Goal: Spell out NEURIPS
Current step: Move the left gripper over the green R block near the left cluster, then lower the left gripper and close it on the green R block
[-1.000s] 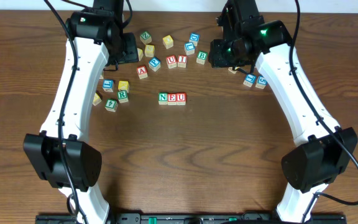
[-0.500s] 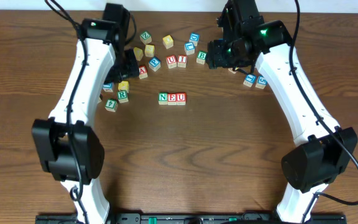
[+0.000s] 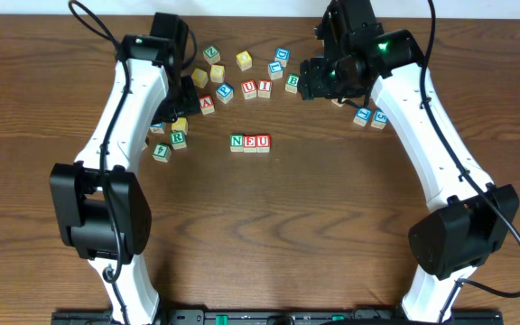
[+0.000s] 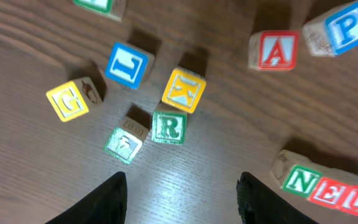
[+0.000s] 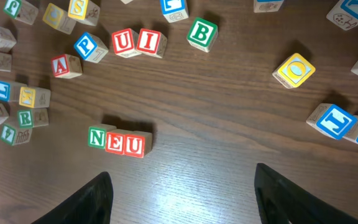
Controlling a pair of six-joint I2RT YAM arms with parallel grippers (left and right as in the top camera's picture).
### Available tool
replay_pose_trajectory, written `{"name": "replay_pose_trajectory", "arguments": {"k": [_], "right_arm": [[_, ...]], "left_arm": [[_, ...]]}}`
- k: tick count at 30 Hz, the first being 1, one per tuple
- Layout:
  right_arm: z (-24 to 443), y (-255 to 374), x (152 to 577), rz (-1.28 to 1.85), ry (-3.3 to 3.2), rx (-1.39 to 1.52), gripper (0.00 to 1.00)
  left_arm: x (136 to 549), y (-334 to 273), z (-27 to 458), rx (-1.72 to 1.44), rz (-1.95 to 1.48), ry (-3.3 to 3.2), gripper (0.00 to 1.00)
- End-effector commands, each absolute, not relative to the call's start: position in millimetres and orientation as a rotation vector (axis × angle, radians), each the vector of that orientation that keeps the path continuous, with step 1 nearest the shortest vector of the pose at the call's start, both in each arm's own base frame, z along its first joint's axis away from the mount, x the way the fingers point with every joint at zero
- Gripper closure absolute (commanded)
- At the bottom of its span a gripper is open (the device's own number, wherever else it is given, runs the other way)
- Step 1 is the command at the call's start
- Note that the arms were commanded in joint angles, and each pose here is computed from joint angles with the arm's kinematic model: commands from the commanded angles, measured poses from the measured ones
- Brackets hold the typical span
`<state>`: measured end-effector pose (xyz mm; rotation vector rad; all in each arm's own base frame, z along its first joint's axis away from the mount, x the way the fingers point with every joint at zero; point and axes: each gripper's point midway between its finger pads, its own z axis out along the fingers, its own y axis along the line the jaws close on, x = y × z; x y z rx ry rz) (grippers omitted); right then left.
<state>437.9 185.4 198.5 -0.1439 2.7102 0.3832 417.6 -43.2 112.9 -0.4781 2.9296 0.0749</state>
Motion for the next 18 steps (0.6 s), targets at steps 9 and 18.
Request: {"name": "replay_pose_trajectory", "arguments": {"k": [9,18], "right_arm": [[194,184,438,0.372,2.721,-0.144,0.30],[194,184,438,0.371,2.722,-0.144,0.30]], "left_arm": [[415,-20,62,-0.470,0.117,2.952,0.44],[413,-34,36,-0.367,-0.020,2.971,0.44]]}}
